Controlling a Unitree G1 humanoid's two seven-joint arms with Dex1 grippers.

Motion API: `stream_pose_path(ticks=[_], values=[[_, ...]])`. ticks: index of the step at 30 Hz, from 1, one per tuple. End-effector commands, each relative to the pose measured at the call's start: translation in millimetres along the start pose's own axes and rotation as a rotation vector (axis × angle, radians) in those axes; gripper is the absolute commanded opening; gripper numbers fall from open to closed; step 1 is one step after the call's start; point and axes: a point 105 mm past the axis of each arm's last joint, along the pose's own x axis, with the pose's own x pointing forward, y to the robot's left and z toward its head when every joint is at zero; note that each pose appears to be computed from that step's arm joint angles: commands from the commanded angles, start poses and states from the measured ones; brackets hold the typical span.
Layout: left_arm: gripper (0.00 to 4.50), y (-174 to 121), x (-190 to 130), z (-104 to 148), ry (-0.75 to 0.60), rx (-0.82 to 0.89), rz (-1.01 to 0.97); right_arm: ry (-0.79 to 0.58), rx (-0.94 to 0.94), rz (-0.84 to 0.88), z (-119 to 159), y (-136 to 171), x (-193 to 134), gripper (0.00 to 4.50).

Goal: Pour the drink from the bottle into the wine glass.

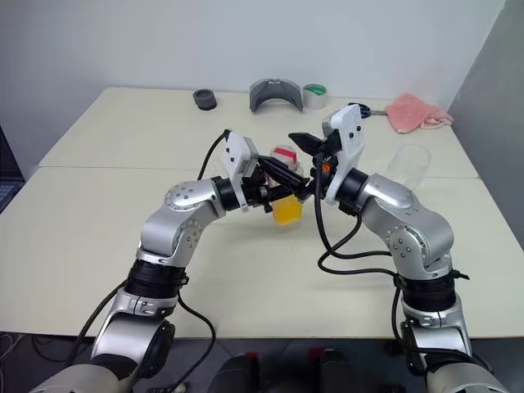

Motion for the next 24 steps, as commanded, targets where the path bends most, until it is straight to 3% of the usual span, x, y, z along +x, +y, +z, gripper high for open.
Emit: stream_pose_path(ticks=[1, 7, 10, 16, 24], values=[[1.94, -7, 3, 25, -0.078, 0.059, -0.033, -0.035, -0.028, 0.025, 13, 5, 3, 4.5], [1.94, -7, 4, 26, -0.079, 0.06, -0.037, -0.05, -0.031, 0.034, 16, 7, 4, 4.5], [1.94, -7, 5, 26, -0.077, 0.06, -0.038, -0.053, -0.031, 0.036, 17, 8, 4, 3.89], [1.94, -8, 6, 26, -0.079, 0.054, -0.041, -0.054, -0.052, 0.046, 18, 7, 4, 1.81], [1.94, -18, 1, 34, -0.092, 0.03, -0.101, -0.02, -0.099, 0.113, 25, 7, 0, 1.77]])
